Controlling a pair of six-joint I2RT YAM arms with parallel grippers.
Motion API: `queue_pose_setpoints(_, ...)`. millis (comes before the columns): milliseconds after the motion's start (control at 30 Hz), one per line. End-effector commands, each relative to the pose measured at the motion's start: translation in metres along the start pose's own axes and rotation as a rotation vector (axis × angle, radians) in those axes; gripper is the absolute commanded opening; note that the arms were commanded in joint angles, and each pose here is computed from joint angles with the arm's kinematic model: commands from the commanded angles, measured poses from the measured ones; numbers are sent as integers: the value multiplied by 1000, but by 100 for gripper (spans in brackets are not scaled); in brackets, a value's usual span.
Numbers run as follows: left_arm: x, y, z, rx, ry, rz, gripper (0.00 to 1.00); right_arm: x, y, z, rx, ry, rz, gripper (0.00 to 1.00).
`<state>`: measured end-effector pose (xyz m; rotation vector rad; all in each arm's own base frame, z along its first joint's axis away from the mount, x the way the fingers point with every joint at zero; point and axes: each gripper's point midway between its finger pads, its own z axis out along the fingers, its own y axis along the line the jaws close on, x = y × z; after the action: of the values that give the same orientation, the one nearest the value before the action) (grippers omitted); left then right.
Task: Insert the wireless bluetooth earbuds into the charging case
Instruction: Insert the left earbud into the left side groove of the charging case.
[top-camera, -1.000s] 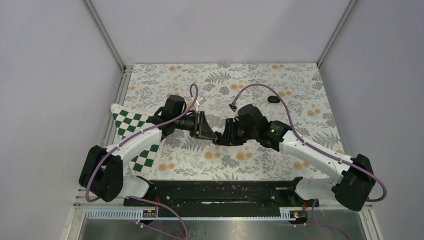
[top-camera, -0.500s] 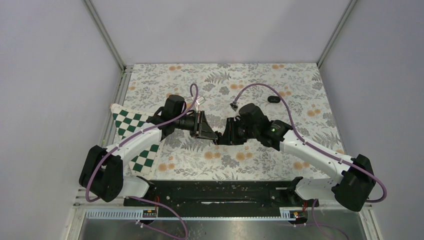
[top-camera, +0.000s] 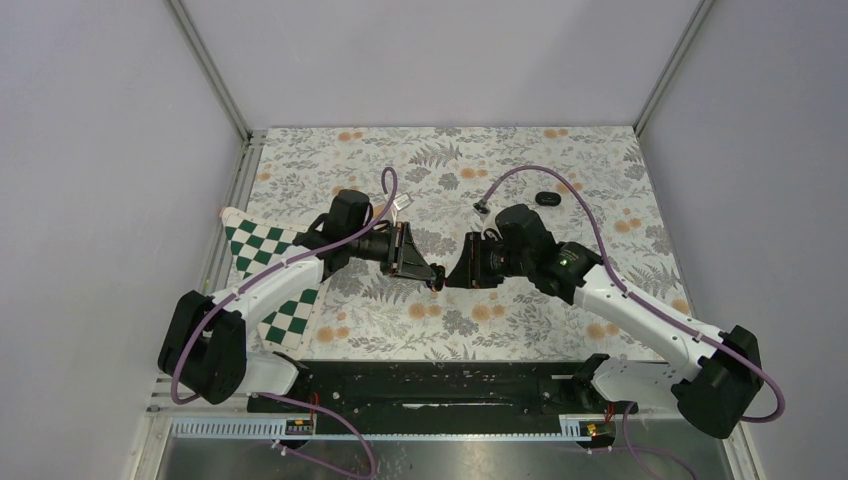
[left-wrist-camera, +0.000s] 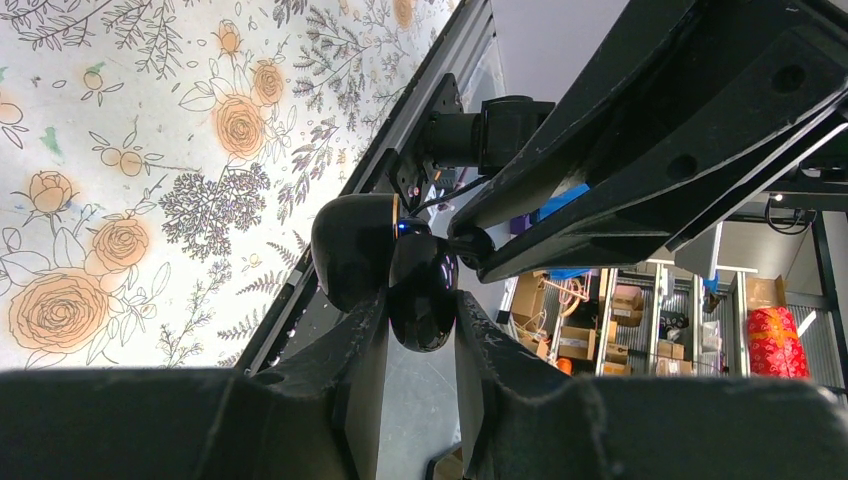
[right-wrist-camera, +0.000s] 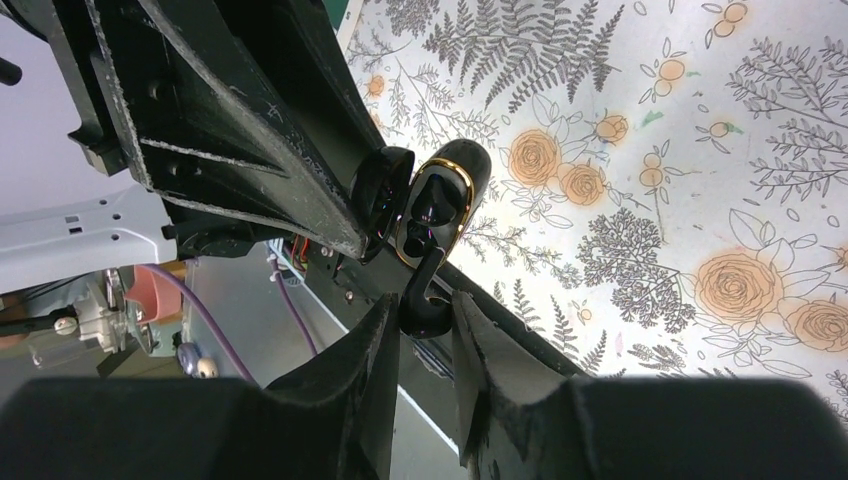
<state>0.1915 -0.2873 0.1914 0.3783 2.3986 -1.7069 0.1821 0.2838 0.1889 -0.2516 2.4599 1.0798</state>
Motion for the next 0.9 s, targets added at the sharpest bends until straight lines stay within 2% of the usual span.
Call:
queue_pose_setpoints(0,-2,-16,-3,55,-8,59,0,4,10,-7,-60,33,-13,0)
queue_pose_setpoints(433,-4,-17,-3,59,-6,59,0,15,15,1,-110,104,-1,0)
queue_pose_setpoints(867,-4,-15,-3,55,-6,55,0,12,20,7,-134,112,1,0)
